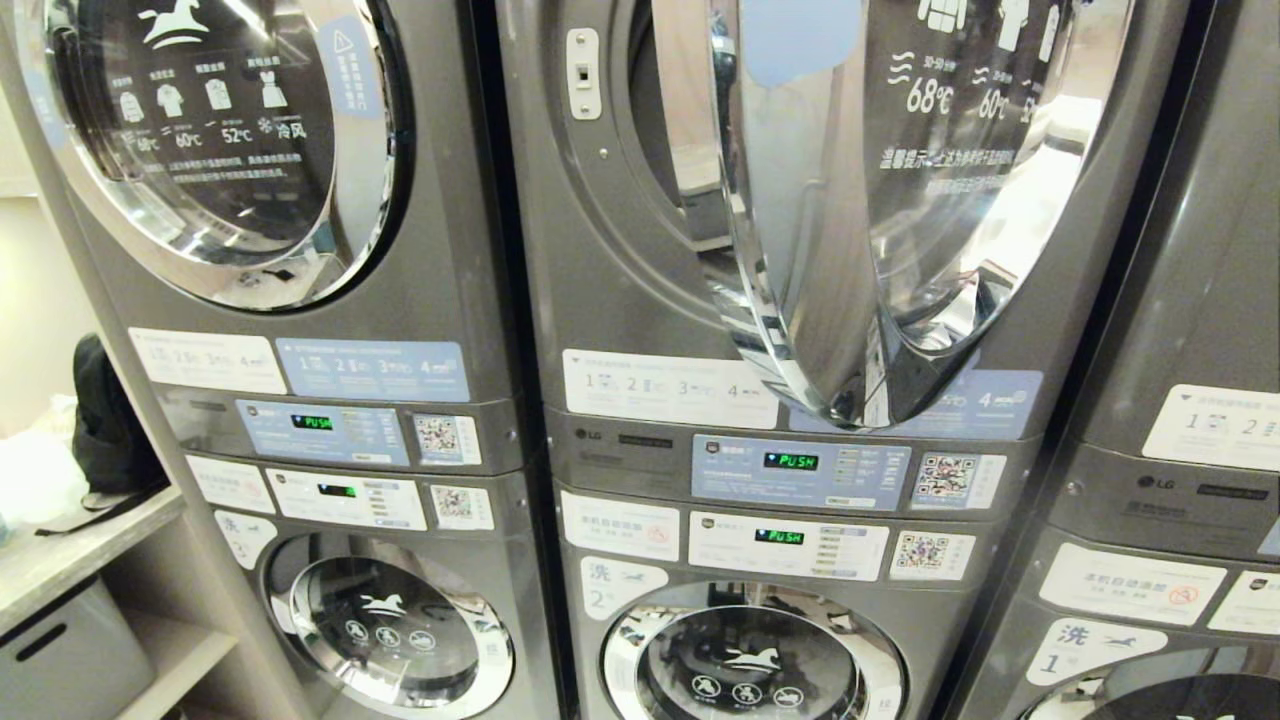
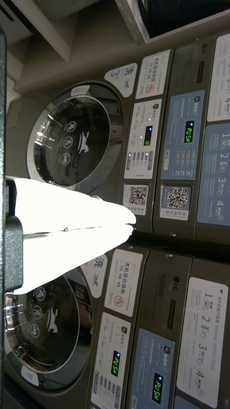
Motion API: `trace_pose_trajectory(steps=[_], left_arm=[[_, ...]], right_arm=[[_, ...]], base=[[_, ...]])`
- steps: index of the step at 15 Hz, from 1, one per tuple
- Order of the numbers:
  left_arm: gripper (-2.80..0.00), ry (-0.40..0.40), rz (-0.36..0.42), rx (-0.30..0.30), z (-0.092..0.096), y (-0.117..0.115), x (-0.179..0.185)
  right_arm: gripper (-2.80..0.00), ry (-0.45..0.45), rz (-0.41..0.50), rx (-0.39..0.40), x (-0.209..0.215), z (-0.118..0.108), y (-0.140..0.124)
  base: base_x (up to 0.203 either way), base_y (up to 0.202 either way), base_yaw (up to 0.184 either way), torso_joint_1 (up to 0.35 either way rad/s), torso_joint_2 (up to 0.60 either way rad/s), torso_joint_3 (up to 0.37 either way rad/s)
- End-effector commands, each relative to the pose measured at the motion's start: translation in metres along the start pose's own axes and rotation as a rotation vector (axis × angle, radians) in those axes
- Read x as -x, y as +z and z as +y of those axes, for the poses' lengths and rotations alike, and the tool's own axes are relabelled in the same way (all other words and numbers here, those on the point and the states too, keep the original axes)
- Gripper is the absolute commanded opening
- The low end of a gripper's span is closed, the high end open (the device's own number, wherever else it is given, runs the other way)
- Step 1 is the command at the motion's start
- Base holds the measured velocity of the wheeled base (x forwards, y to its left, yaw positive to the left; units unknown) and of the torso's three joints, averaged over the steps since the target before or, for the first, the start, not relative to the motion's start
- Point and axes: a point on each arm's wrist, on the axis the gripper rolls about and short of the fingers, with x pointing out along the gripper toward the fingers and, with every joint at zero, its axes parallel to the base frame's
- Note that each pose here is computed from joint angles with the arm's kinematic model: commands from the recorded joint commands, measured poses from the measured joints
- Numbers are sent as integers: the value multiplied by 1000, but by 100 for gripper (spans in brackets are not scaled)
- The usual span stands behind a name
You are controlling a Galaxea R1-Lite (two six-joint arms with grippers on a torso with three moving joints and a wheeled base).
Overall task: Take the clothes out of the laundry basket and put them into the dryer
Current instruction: Open the dryer
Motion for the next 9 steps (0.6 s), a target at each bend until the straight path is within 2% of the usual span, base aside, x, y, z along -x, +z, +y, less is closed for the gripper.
trace_pose_trajectory(steps=[1, 6, 9], left_arm=[[-280, 2, 20, 0, 0, -6, -1], [-280, 2, 20, 2, 0, -6, -1], [-280, 2, 21, 2, 0, -6, -1]], right_arm=[[-280, 0, 0, 2, 0, 0, 0], [-280, 1, 0, 2, 0, 0, 0], [-280, 0, 0, 2, 0, 0, 0]], base=[[0, 0, 0, 0, 0, 0], [1, 4, -116, 2, 1, 0], [0, 0, 0, 0, 0, 0]])
